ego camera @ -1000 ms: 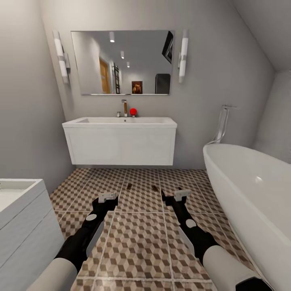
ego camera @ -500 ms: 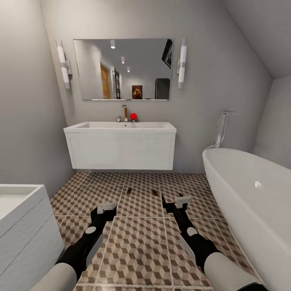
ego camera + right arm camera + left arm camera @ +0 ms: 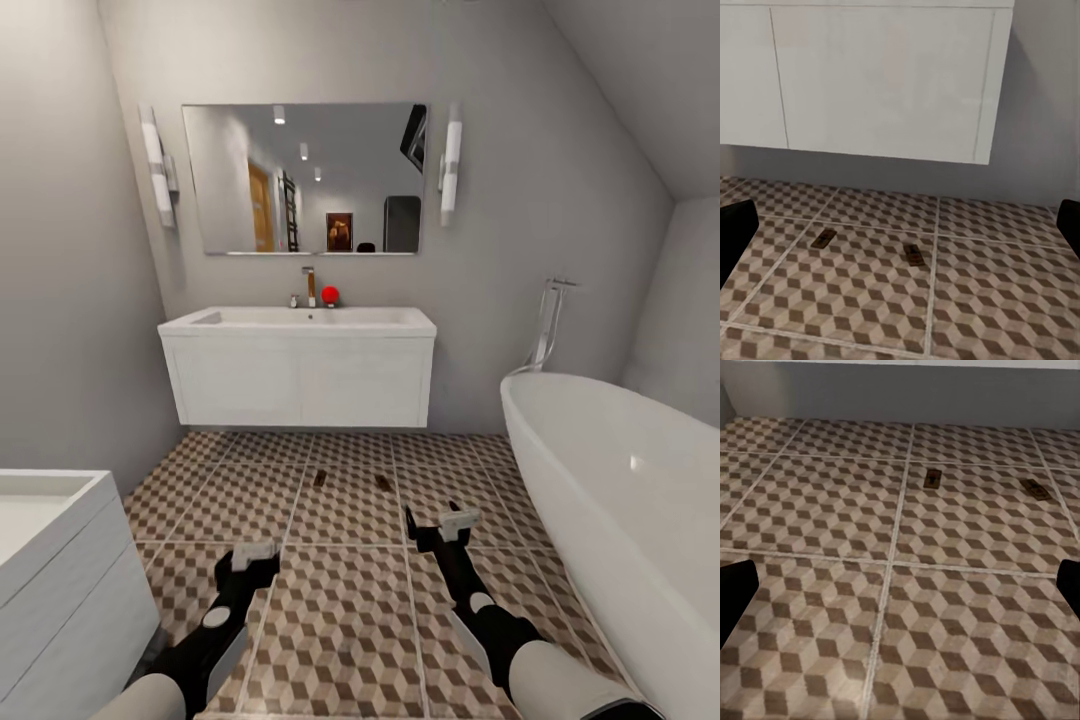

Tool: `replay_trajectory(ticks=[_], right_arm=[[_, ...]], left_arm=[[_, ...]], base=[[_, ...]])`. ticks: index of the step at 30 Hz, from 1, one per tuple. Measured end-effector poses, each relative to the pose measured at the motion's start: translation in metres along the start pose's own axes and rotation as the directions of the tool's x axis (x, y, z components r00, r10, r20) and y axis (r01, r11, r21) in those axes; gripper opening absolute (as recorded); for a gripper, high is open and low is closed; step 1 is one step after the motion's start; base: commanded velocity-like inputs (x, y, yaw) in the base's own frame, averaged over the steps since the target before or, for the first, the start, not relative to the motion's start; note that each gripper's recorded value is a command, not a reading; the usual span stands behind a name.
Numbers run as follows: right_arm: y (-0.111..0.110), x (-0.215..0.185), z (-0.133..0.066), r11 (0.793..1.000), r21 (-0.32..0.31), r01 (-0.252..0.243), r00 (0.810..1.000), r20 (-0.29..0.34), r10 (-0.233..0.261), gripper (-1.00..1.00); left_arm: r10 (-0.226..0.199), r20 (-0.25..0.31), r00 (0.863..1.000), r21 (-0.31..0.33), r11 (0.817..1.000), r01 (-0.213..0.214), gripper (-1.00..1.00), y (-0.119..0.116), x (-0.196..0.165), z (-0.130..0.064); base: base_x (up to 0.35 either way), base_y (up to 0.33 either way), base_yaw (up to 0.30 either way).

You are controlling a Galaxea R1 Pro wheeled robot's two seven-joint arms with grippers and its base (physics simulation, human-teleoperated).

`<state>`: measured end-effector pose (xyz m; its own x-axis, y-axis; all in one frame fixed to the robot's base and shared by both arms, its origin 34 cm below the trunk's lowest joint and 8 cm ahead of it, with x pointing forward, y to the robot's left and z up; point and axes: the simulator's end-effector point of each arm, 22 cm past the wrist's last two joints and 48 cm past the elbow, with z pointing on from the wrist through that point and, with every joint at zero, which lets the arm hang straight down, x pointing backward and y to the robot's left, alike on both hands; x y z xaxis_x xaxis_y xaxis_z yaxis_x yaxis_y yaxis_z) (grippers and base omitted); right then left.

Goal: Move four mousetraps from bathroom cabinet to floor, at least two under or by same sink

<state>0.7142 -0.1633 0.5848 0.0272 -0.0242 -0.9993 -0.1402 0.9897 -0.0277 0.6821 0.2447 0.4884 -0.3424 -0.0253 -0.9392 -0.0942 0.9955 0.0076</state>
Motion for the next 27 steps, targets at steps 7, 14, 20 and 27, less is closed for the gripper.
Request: replay_trajectory(ticks=[7,14,20,27], right_arm=[[-0.002,-0.004,-0.003,1.000,0.003,0.002,1.000,-0.010,-0.002,1.00],[-0.006,-0.002,-0.012,1.000,0.007,0.006,1.000,-0.026,-0.005,1.00],[-0.008,-0.012,-0.015,1.000,0.009,0.006,1.000,-0.015,-0.006,1.00],[-0.010,-0.021,-0.017,1.000,0.011,0.007,1.000,-0.019,-0.007,1.00]], left_arm=[[0.003,-0.005,1.000,-0.009,1.000,-0.003,1.00,0.005,0.002,-0.007],[0.008,-0.014,1.000,-0.020,1.000,-0.008,1.00,0.011,0.005,-0.015],[0.011,-0.012,1.000,-0.028,1.000,-0.011,1.00,0.016,0.006,-0.024],[0.014,-0.006,1.000,-0.039,0.999,-0.014,1.00,0.022,0.012,-0.039]], base=[[0.000,0.000,0.000],[0.000,0.000,0.000],[0.000,0.000,0.000],[0.000,0.000,0.000]])
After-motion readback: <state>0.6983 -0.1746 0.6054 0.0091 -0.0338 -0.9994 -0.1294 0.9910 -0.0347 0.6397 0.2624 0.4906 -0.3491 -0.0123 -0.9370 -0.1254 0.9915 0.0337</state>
